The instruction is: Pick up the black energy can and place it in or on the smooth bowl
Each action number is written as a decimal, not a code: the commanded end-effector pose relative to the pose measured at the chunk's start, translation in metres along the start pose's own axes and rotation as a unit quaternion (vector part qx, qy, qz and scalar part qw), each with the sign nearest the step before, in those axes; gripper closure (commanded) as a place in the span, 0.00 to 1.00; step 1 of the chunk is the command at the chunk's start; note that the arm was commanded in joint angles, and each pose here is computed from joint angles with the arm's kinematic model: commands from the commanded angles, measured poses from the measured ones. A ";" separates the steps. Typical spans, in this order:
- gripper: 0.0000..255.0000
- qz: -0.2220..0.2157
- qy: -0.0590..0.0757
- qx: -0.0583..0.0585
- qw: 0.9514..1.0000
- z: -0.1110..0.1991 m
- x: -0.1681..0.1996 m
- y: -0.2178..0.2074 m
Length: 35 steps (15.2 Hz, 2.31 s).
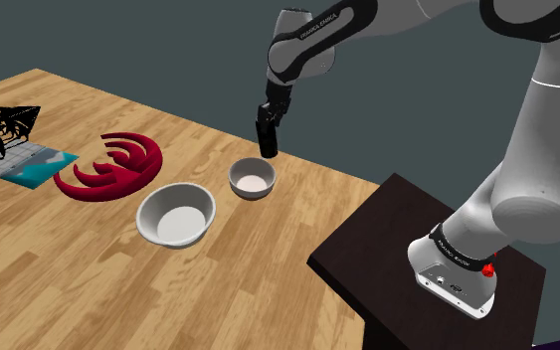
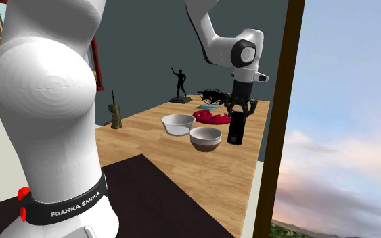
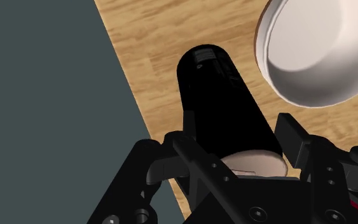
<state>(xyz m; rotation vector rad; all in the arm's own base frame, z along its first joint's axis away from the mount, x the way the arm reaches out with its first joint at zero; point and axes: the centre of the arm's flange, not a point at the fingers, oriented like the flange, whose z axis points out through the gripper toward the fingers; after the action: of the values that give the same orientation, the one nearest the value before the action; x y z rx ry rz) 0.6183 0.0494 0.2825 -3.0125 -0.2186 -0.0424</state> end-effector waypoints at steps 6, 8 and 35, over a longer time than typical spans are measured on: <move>1.00 0.000 0.000 0.000 1.000 -0.039 0.002 -0.004; 1.00 0.000 0.000 0.000 1.000 -0.049 0.002 -0.006; 1.00 0.000 0.000 0.000 1.000 -0.096 0.000 -0.249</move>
<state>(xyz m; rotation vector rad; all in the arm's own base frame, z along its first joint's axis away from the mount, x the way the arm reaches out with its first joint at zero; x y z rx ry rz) 0.5796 0.2683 0.4036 -3.0125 -0.2210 -0.0414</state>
